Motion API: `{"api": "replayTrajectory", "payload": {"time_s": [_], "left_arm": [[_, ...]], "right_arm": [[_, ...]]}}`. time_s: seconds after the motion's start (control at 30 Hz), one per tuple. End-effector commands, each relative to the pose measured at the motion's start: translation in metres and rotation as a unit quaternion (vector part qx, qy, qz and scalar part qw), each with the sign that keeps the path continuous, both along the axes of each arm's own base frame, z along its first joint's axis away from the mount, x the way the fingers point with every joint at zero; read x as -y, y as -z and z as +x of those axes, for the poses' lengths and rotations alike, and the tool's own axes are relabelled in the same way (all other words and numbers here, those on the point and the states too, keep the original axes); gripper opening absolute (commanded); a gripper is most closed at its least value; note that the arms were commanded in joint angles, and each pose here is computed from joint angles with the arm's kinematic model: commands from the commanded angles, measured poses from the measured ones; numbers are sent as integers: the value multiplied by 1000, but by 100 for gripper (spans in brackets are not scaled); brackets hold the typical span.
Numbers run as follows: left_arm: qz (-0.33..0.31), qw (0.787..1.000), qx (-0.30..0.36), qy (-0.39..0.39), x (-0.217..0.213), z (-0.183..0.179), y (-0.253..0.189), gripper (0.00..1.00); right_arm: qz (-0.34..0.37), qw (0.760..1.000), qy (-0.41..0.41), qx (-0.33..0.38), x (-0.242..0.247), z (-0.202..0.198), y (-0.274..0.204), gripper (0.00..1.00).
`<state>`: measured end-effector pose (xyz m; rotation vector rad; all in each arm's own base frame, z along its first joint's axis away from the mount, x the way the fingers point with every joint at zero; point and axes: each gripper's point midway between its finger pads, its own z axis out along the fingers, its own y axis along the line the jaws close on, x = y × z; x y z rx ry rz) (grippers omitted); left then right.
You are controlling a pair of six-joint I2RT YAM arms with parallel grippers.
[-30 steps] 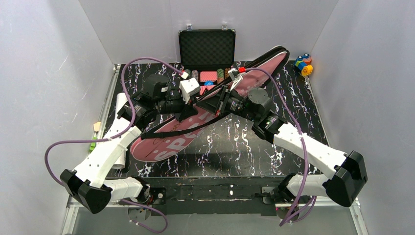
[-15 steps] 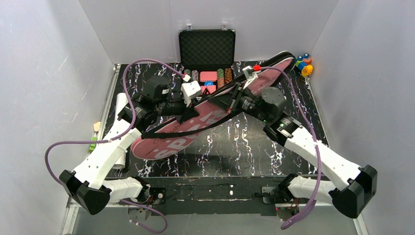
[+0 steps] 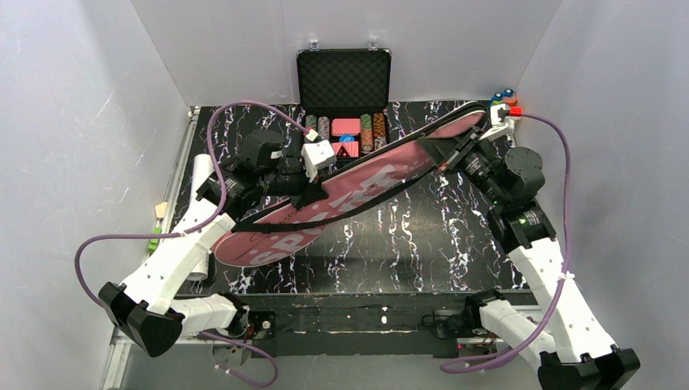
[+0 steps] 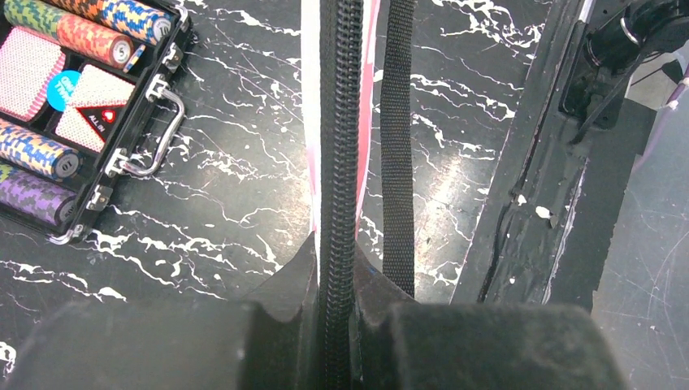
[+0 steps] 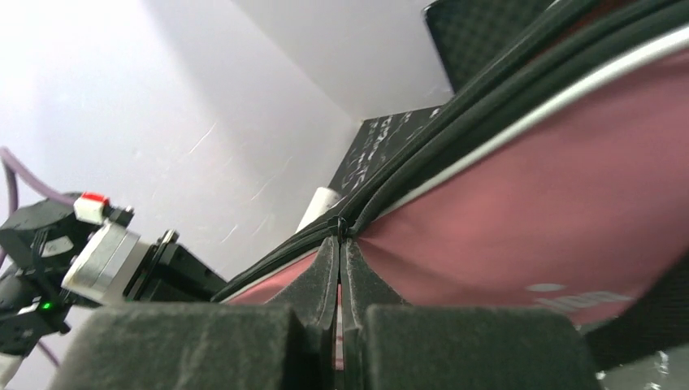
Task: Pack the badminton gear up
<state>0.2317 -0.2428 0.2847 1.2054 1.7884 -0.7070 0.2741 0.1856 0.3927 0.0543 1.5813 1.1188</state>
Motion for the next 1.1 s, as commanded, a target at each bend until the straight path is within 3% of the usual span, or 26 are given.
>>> {"api": "replayTrajectory", "payload": {"time_s": [0.0, 0.47, 1.07], "left_arm": [[-51, 996, 69, 18, 2, -7, -45, 0], [-46, 996, 74, 24, -2, -12, -44, 0], [-48, 995, 77, 27, -1, -13, -49, 0]], "right_arm": [[-8, 998, 55, 15, 33, 8, -16, 1], [-3, 981, 192, -14, 135, 29, -26, 1], [-4, 956, 275, -101, 186, 54, 23, 1]]}}
